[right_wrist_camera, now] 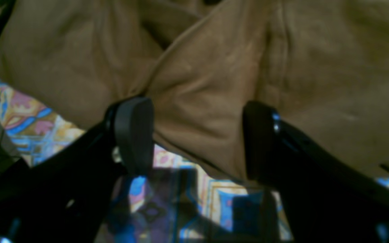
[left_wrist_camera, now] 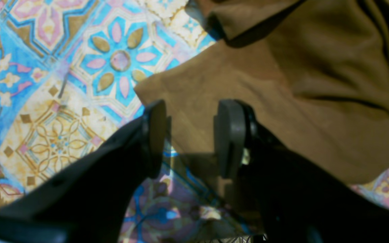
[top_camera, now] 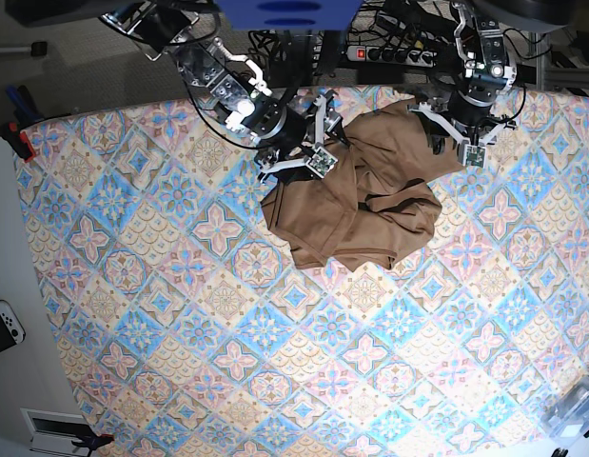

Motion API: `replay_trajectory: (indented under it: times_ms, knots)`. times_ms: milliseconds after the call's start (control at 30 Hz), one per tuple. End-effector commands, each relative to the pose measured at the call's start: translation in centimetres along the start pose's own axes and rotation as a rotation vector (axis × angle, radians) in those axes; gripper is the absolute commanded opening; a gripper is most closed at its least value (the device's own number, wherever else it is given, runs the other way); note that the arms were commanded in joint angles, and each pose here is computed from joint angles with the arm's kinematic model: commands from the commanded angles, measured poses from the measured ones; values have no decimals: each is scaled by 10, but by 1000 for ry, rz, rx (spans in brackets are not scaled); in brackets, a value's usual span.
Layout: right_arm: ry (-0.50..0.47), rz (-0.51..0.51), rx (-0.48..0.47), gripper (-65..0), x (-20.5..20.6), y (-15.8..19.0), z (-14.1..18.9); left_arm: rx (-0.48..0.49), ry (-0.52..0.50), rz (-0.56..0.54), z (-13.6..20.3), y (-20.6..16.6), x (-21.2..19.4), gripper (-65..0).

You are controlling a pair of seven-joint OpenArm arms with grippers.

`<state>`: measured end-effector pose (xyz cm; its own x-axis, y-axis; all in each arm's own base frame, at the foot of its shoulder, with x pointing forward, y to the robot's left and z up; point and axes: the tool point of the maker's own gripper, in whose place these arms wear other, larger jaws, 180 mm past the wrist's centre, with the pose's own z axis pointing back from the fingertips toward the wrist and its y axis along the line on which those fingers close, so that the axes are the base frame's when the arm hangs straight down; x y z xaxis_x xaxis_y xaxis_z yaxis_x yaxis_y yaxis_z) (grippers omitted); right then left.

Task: Layout the t-shirt on the table in an organized manner, then fold the t-shirt properly
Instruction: 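Drag the grasped shirt edge with the right gripper away from the left gripper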

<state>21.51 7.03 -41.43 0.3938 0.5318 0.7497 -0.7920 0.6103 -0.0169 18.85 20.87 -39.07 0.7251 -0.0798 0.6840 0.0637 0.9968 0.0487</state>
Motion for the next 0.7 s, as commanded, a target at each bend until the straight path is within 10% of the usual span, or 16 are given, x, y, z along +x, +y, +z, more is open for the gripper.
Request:
replay_trajectory:
  times_ms: [0, 267, 667]
  knots:
    - [-29, 2, 1, -284, 9, -2, 1, 0, -38, -2, 3, 1, 10, -401]
    - [-42, 1, -7, -650, 14, -5, 2, 0, -35, -1, 2, 1, 9, -401]
    - [-280, -63, -285, -650, 85, -105, 68, -1, -33, -2, 2, 0, 8, -401]
